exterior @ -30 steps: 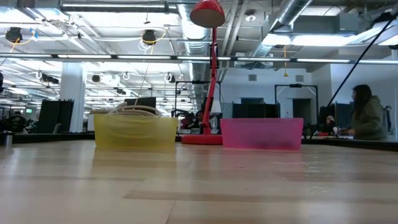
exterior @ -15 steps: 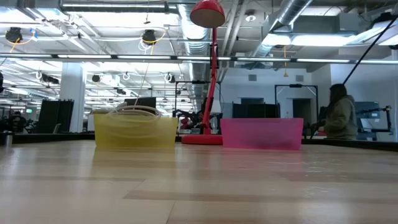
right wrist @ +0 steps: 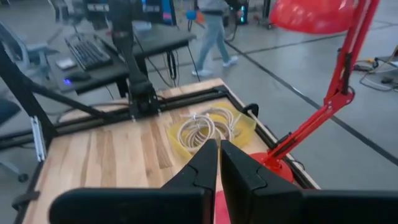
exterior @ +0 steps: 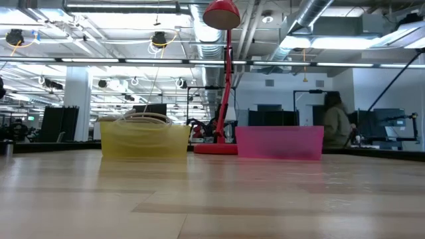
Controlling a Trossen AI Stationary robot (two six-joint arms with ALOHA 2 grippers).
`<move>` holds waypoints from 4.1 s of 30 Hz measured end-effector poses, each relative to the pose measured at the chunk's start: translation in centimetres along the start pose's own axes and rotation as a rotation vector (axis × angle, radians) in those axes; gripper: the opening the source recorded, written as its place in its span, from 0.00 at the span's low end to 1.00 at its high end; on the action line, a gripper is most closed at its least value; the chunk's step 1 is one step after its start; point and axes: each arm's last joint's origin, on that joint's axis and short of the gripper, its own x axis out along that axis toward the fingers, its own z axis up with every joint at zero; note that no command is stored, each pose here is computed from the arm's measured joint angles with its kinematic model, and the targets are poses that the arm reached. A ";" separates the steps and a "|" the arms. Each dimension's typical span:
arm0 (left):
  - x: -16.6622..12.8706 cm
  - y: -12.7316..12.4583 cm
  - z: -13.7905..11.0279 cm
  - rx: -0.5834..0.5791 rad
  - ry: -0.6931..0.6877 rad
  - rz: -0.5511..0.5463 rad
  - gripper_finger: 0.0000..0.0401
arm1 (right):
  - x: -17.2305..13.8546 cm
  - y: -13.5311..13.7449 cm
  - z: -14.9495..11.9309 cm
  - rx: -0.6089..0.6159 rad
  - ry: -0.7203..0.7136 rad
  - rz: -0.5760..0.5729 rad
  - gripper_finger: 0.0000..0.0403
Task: Pick & Place USB Port
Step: Return to Home Position
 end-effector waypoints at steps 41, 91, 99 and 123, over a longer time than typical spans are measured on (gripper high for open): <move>-7.6 0.7 -3.6 -0.033 -0.157 -0.015 0.08 | -6.3 -6.3 -14.5 0.254 -0.376 0.107 0.03; -3.8 1.6 -15.7 0.027 0.018 -0.014 0.08 | 2.5 -3.4 -21.6 0.309 -0.236 -0.073 0.03; -3.7 1.8 -18.8 -0.003 -0.026 -0.018 0.08 | 4.2 -2.9 -23.8 0.317 -0.192 -0.090 0.03; -3.6 1.9 -19.2 0.024 -0.008 -0.016 0.08 | 5.7 -1.5 -24.6 0.201 -0.320 0.201 0.03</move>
